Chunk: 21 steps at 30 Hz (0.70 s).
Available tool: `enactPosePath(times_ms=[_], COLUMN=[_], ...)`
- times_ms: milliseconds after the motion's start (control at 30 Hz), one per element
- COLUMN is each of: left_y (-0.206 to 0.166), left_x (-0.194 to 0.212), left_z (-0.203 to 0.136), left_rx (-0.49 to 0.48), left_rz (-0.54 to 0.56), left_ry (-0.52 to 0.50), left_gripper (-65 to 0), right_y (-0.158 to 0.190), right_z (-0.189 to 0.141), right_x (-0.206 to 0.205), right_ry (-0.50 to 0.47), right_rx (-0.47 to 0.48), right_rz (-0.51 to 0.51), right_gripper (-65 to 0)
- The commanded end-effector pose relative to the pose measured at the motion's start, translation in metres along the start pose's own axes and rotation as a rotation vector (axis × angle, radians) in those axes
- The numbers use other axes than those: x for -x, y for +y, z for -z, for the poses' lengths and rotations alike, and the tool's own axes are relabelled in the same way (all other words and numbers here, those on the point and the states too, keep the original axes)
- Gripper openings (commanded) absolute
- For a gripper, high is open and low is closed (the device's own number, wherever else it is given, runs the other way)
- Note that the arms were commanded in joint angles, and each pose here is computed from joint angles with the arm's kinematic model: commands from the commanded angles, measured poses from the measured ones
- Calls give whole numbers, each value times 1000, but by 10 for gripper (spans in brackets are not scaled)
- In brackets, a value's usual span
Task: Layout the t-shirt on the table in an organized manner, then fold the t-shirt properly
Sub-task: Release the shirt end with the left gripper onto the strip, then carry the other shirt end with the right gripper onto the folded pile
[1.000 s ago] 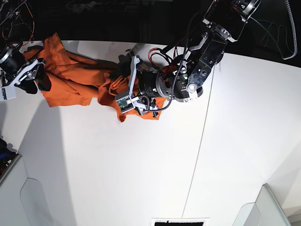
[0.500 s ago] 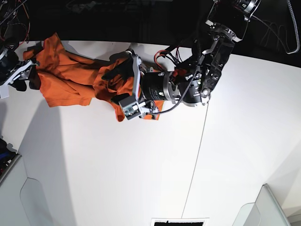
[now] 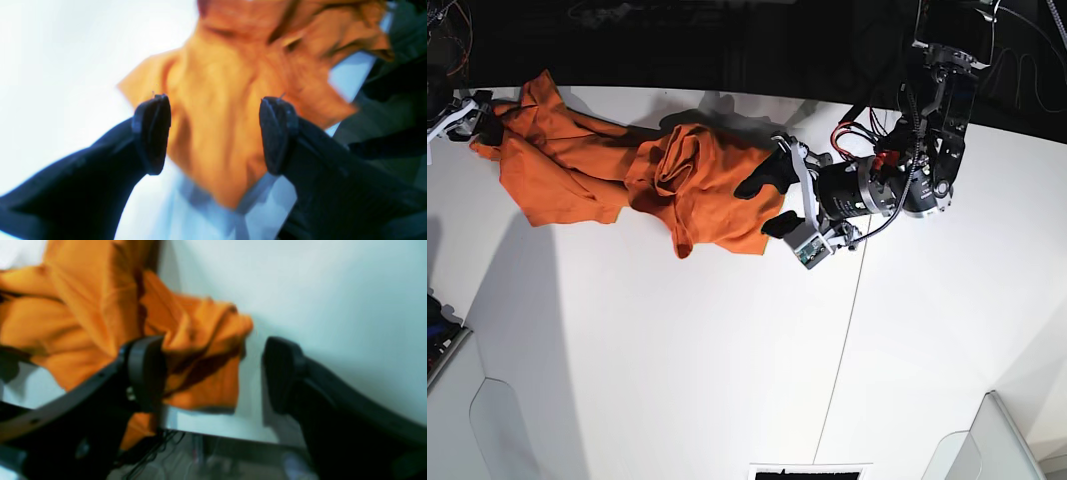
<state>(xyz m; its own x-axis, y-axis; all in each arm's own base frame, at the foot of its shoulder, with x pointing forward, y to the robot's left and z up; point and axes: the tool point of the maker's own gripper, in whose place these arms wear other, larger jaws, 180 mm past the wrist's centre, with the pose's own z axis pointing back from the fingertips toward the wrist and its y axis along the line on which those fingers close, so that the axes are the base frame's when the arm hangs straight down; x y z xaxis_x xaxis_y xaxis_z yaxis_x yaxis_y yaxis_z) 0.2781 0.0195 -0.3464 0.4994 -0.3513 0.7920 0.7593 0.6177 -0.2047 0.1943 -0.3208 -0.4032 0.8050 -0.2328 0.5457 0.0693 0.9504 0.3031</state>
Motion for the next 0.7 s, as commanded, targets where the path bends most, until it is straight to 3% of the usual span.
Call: enactPosePath(times_ms=[0, 233, 300, 367, 400, 667], left_y=[4, 15, 14, 14, 14, 7], left_x=[-6, 17, 18, 18, 18, 21], left_z=[-3, 0, 0, 0, 0, 1], left_rx=[-4, -17, -14, -13, -13, 8], left_rz=[-5, -77, -81, -81, -81, -102], left_ry=[-32, 9, 8, 9, 9, 3], left_gripper=[-214, -214, -214, -214, -214, -214], right_y=[4, 24, 23, 23, 24, 48], right_z=[0, 16, 16, 17, 17, 8], right_x=[-8, -1, -7, -14, -20, -95], right_ry=[-19, -10, -37, -53, -64, -222], right_rx=[-27, -84, -79, -75, -75, -117], right_rz=[-15, -27, -21, -25, -32, -108], right_gripper=[-205, -228, -364, -576, -650, -650])
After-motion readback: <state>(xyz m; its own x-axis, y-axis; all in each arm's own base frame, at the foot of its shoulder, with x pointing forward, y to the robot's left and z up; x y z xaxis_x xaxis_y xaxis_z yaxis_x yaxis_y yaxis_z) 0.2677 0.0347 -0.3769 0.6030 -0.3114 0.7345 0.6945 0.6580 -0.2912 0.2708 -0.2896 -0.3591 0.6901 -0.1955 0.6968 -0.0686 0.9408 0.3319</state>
